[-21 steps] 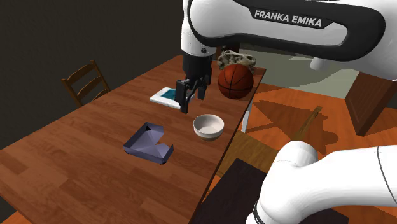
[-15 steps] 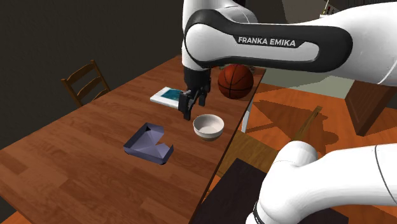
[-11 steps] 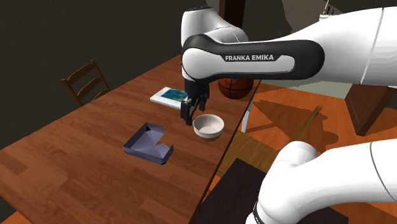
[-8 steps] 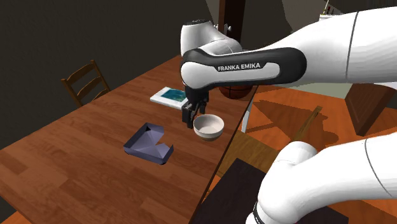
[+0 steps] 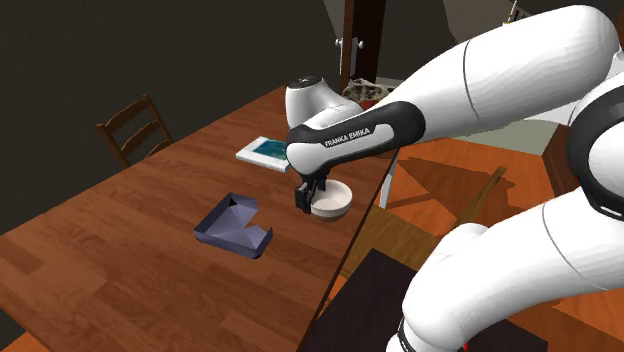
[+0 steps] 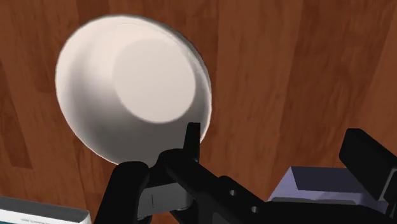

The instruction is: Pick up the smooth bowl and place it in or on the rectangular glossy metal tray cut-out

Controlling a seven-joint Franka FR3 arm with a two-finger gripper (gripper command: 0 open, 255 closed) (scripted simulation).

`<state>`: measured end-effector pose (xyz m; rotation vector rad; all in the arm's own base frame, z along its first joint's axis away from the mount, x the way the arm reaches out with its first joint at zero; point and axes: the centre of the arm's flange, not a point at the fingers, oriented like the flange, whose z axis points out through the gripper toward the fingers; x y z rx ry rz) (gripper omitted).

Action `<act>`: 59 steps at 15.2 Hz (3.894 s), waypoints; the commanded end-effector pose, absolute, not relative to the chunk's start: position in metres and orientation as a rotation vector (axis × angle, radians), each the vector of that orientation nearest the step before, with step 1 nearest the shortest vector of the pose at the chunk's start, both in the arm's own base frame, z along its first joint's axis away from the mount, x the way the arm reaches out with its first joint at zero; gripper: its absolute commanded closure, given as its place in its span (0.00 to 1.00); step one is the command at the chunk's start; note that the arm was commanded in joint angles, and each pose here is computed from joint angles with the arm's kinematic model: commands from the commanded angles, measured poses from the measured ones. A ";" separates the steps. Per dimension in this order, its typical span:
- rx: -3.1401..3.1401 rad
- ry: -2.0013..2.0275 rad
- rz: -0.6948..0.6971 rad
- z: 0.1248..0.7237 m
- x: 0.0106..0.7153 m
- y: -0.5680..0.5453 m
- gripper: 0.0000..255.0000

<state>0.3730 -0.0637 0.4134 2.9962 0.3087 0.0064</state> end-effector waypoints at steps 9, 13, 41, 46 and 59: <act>2.941 0.346 -0.031 0.335 0.396 -0.102 0.00; 2.941 0.346 -0.031 0.316 0.396 -0.106 0.00; 2.941 0.346 -0.031 0.374 0.396 -0.106 1.00; 2.941 0.346 -0.031 0.401 0.396 -0.106 1.00; 2.941 0.346 -0.031 0.441 0.442 -0.041 1.00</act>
